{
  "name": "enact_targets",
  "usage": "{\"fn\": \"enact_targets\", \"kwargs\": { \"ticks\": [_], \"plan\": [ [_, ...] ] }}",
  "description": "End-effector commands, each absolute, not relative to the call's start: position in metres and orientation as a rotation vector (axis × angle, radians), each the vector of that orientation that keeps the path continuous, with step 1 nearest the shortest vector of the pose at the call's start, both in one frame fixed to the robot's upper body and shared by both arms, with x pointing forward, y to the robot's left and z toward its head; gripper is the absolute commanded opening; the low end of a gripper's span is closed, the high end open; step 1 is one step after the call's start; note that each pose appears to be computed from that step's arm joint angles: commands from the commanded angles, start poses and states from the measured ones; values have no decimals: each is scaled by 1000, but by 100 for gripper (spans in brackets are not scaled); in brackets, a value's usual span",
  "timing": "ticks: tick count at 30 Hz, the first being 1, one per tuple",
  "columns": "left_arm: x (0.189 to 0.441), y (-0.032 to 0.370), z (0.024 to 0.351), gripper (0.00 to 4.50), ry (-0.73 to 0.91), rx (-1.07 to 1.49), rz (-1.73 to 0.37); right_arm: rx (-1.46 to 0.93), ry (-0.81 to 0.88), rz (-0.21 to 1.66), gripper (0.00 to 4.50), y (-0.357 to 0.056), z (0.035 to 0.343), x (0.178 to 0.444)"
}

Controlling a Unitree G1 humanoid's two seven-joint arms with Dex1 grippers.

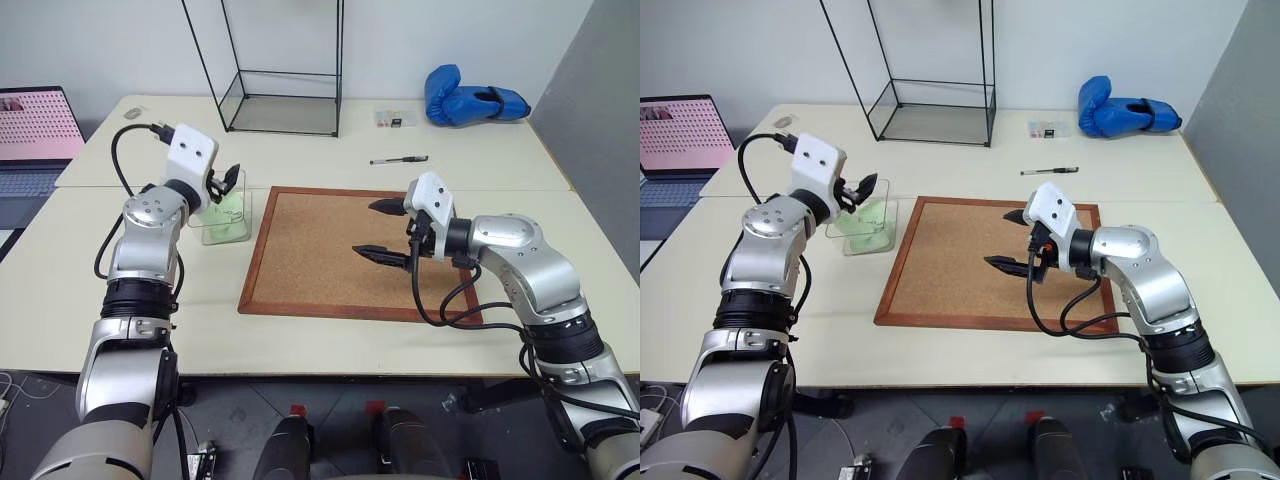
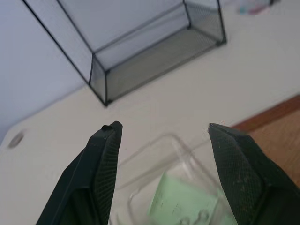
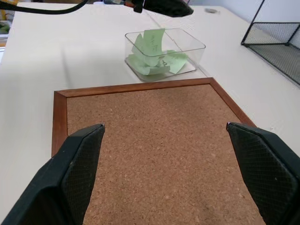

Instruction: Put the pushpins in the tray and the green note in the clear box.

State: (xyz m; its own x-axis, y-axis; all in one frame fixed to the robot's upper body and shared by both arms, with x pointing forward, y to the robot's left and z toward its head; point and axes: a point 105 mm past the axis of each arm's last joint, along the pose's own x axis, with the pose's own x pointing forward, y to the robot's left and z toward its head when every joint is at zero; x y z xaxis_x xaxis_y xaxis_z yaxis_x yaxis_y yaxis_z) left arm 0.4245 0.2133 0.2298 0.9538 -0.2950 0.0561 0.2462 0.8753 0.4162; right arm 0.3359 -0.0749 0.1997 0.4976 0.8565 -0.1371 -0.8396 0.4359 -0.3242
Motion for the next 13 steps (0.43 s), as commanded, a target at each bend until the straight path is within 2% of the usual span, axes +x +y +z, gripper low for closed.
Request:
{"fn": "enact_targets", "kwargs": {
  "ticks": [1, 4, 13],
  "plan": [
    [382, 158, 230, 309, -205, 363, -554, -328, -206, 791, 442, -104, 215, 343],
    [356, 140, 196, 309, -119, 311, -681, -279, -208, 689, 442, -116, 199, 336],
    [319, 135, 123, 309, 80, 259, -823, -249, -78, 694, 442, -129, 147, 311]
  ]
}}
